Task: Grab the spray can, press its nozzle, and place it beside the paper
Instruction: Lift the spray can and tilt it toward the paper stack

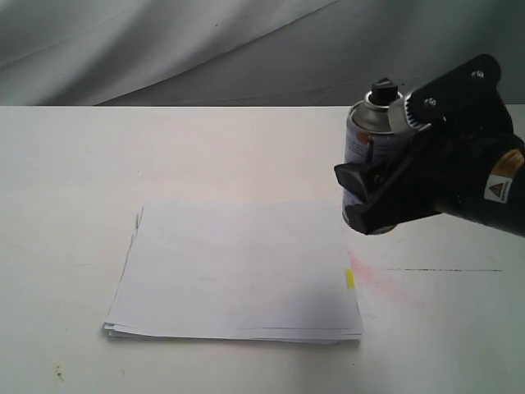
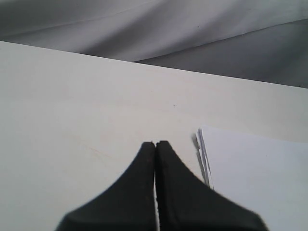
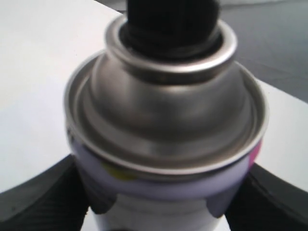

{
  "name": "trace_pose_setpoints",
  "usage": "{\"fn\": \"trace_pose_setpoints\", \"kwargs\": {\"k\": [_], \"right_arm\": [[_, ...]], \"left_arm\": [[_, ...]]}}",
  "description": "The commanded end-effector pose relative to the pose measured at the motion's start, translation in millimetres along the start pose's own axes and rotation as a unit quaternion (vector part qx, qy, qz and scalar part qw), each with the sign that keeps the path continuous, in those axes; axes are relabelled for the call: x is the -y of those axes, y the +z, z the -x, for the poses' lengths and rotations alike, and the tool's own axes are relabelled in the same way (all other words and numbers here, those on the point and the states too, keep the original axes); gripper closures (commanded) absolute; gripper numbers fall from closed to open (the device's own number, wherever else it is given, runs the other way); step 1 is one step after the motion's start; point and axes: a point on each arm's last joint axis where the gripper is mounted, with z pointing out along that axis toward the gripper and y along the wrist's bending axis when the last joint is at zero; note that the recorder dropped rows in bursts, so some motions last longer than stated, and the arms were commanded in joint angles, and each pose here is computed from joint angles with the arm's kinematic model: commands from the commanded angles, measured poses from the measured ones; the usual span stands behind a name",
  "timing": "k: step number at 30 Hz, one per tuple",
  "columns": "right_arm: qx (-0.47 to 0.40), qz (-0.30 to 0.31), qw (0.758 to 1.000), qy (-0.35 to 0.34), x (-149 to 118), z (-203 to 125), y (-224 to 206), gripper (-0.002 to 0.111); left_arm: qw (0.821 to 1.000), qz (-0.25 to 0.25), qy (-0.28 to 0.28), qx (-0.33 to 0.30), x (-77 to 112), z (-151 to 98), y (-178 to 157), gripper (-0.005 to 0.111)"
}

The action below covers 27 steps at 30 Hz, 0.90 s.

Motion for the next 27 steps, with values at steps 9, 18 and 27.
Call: {"fn": "trace_pose_setpoints", "kwargs": {"k": [9,18,27], "right_arm": [[-0.035,0.008,0.991,-0.13,-16,39,40,0.108],[-0.066,-0.105,0.965,-0.232,-29,40,78,0.108],[-0.094,-0.177,0.914,-0.353,-50,21,101,0.108]], "left_arm": [[1.0,-0.003,-0.002,-0.001,0.2,-1,0,0.107],[1.0,-0.003,-0.002,-0.001,0.2,-1,0,0.107],[1.0,-0.003,-0.002,-0.001,0.2,-1,0,0.107]]}}
